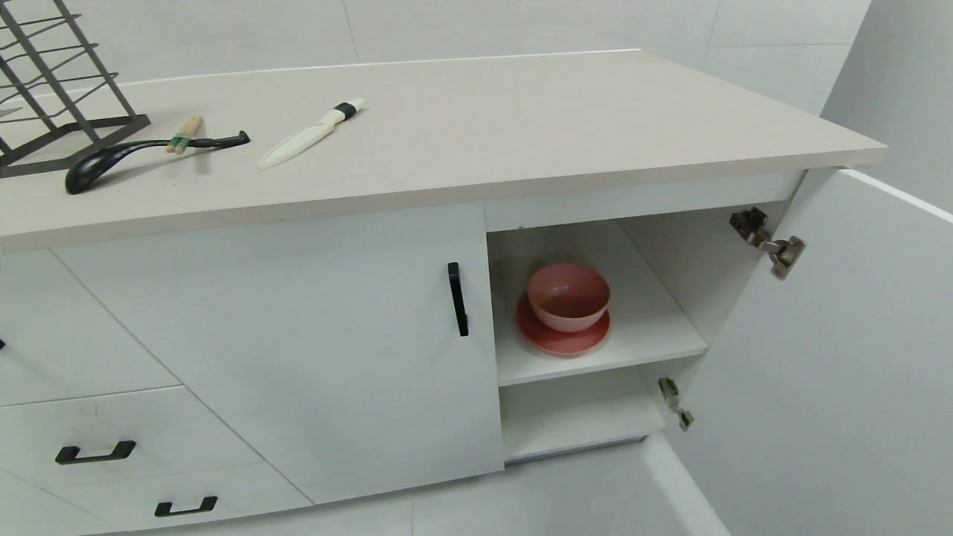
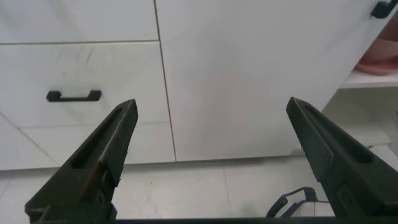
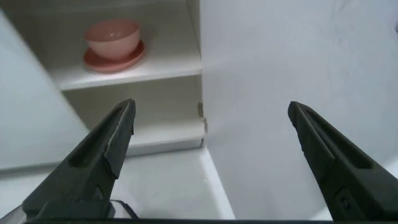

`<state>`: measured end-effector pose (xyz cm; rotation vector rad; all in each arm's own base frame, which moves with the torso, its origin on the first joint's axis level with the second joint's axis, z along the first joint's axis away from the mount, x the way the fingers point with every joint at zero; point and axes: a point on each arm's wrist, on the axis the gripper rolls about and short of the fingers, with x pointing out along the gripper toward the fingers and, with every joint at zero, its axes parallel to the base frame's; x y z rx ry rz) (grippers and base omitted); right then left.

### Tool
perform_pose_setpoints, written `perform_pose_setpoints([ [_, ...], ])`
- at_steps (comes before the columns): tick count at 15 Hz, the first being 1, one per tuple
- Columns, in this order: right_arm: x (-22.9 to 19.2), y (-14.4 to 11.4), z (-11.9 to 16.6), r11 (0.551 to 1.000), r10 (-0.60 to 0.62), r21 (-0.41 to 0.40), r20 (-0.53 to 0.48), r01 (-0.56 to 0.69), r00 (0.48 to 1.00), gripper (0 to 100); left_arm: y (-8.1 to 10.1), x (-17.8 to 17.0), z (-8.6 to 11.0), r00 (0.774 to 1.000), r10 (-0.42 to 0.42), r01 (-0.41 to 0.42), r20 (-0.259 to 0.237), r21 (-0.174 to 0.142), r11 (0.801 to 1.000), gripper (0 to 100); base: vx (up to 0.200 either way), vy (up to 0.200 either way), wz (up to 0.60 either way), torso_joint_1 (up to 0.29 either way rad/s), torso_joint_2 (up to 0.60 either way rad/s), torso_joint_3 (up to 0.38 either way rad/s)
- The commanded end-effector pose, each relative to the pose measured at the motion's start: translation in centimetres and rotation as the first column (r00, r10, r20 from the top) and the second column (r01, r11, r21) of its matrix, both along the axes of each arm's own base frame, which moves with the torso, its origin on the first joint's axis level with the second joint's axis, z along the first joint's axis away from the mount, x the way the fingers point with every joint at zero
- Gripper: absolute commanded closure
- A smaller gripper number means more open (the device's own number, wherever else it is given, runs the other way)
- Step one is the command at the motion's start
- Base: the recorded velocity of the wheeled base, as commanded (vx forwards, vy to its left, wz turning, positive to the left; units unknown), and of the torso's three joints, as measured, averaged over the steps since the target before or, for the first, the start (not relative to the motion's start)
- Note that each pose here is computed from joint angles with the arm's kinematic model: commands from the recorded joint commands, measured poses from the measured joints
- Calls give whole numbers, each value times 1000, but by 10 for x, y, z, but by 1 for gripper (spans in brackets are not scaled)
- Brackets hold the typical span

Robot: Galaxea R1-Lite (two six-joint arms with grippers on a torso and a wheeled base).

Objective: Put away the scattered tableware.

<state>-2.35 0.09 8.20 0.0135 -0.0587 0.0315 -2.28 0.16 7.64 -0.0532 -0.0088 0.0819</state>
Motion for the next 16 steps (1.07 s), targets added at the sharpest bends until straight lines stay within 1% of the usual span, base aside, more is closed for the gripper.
perform_pose_setpoints([
  [1,1,1,-1,999,29,-18,-6,-29,1000,0,0,0,0,1000,1,-1,1,-1,1000,0,-200,0,0,-2,7,2],
  [2,1,1,-1,998,52,-24,-6,-52,999,0,0,0,0,1000,1,-1,1,-1,1000,0,-200,0,0,2,-2,2],
  [6,0,1,-1,998,55,-24,-6,-55,998,0,0,0,0,1000,1,-1,1,1,1000,0,-200,0,0,0,1,5],
  [12,0,1,-1,998,55,-25,-6,-55,998,0,0,0,0,1000,1,-1,1,1,1000,0,-200,-200,0,1,1,4],
  [16,1,1,-1,998,52,-25,-6,-52,999,0,0,0,0,1000,1,-1,1,1,1000,0,0,-200,0,2,1,2],
])
